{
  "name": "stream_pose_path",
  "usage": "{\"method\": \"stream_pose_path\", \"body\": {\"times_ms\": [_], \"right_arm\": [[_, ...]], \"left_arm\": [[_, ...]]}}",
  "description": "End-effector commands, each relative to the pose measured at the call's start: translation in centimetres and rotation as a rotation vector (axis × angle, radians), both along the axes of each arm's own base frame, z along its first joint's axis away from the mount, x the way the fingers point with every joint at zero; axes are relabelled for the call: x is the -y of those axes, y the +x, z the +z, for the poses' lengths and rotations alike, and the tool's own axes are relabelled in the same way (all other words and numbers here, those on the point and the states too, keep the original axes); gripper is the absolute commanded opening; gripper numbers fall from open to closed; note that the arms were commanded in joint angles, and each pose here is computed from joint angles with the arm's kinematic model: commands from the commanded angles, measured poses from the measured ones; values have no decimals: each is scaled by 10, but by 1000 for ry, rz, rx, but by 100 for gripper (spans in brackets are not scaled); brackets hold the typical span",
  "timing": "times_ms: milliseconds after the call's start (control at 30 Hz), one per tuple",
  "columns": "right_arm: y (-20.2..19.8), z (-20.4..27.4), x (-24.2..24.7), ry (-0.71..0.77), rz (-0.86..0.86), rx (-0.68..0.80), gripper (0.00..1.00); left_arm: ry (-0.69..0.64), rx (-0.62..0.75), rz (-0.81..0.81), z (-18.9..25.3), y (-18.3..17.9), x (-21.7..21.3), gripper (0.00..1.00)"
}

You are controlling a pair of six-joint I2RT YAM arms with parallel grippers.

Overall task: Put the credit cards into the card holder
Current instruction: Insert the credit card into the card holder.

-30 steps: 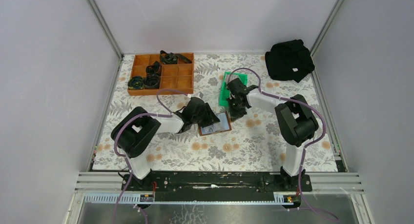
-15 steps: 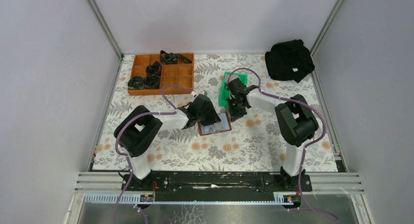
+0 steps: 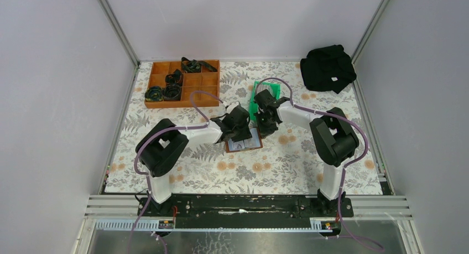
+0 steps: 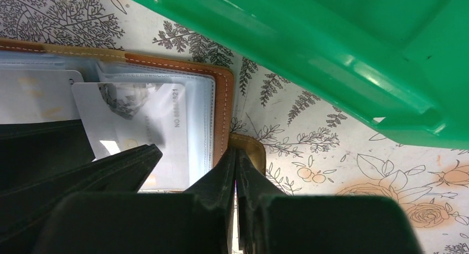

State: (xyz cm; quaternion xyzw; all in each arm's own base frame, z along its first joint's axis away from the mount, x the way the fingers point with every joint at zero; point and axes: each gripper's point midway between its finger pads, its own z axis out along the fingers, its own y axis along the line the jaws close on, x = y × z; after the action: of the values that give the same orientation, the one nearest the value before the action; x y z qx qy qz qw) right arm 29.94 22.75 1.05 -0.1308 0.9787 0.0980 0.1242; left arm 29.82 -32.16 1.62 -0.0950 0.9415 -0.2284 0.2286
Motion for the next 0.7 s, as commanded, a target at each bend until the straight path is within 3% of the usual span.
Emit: {"method": "stream_pose_path", "body": {"times_ms": [0, 233, 367, 667], "right_arm": [[-18, -8, -21, 36, 45, -66, 6], [-27, -12, -27, 46, 44, -86, 6], [-31, -12, -26, 48, 46, -86, 6], [-33, -12, -27, 47, 53, -81, 6]], "left_arm": [[234, -226, -59, -76, -64, -34, 44], [237, -248, -64, -81, -70, -30, 47], [243, -223, -73, -75, -68, -25, 55], [293, -245, -99, -80, -74, -28, 56]]}}
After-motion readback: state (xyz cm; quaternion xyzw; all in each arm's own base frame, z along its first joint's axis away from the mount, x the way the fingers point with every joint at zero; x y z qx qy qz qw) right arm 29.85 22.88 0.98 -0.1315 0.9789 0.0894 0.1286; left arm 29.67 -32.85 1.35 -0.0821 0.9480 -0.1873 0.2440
